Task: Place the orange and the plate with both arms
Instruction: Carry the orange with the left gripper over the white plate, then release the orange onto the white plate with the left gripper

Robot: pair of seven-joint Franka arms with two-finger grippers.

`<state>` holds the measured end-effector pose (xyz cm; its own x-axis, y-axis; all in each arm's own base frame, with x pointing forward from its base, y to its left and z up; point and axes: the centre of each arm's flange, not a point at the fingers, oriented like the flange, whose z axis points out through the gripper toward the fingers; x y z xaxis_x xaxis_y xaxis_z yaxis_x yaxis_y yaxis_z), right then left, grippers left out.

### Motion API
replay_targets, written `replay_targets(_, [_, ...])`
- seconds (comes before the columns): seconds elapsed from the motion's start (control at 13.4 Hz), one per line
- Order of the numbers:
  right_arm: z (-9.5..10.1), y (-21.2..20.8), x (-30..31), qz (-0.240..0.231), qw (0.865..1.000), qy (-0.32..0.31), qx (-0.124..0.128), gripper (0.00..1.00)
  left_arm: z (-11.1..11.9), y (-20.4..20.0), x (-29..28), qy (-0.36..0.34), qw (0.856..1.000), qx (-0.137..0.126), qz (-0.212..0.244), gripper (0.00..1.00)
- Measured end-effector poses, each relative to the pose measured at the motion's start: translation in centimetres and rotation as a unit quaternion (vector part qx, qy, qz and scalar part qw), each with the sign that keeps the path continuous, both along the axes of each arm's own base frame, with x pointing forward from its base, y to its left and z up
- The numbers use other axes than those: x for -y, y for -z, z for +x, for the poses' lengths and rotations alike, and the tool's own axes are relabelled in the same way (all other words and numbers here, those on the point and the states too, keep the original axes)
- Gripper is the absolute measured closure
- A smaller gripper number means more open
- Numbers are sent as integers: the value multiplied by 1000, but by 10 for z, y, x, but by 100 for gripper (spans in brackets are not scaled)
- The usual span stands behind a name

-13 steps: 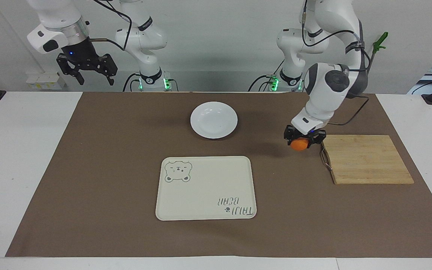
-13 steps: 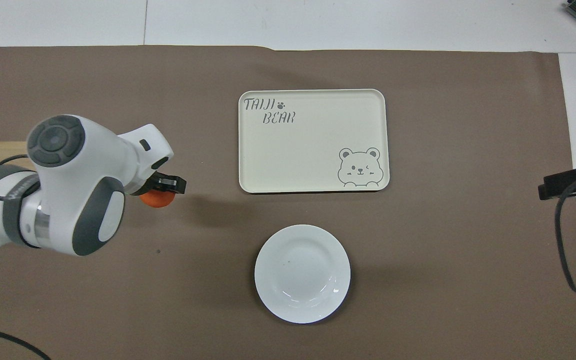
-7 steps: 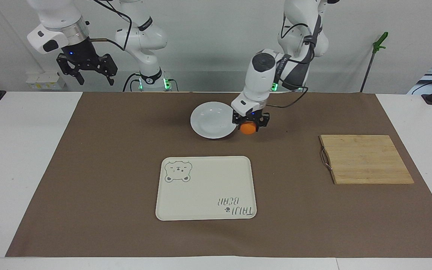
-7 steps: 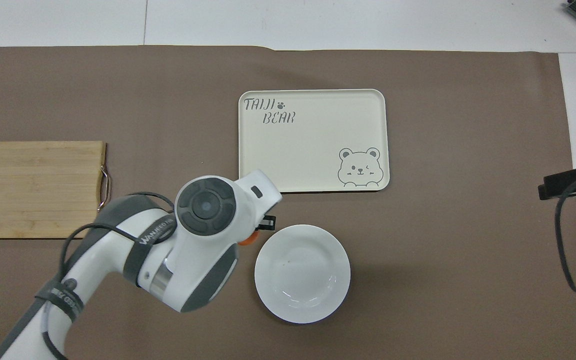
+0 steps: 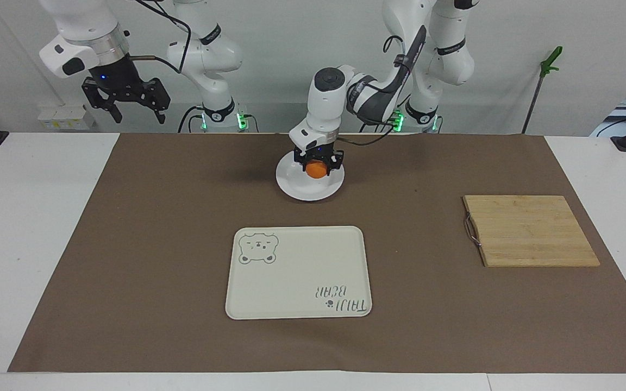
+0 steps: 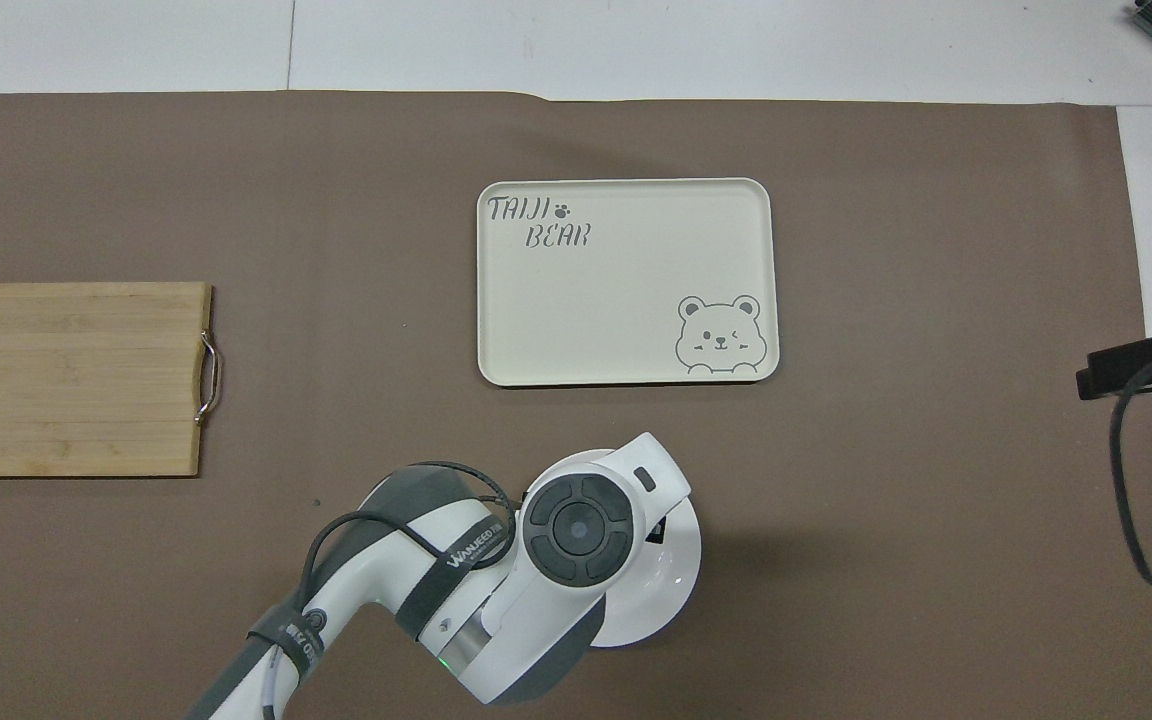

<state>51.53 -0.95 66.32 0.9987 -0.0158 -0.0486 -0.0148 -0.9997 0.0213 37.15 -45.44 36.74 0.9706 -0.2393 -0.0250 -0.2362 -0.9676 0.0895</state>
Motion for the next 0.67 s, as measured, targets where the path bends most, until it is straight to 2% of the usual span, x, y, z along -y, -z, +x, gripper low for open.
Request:
replay_targets(0.3, [0,0,0,0,1000,0,0,0,-16,32,17,14,1000,-13,13,23])
replay_targets(0.52, [0,0,0,0,1000,-1,0,0,-21,47,22,19,1000,-16,18,23])
replay_targets(0.67, [2,-1,-3,4,1000,-3,10,0,-21,49,22,19,1000,-16,19,23])
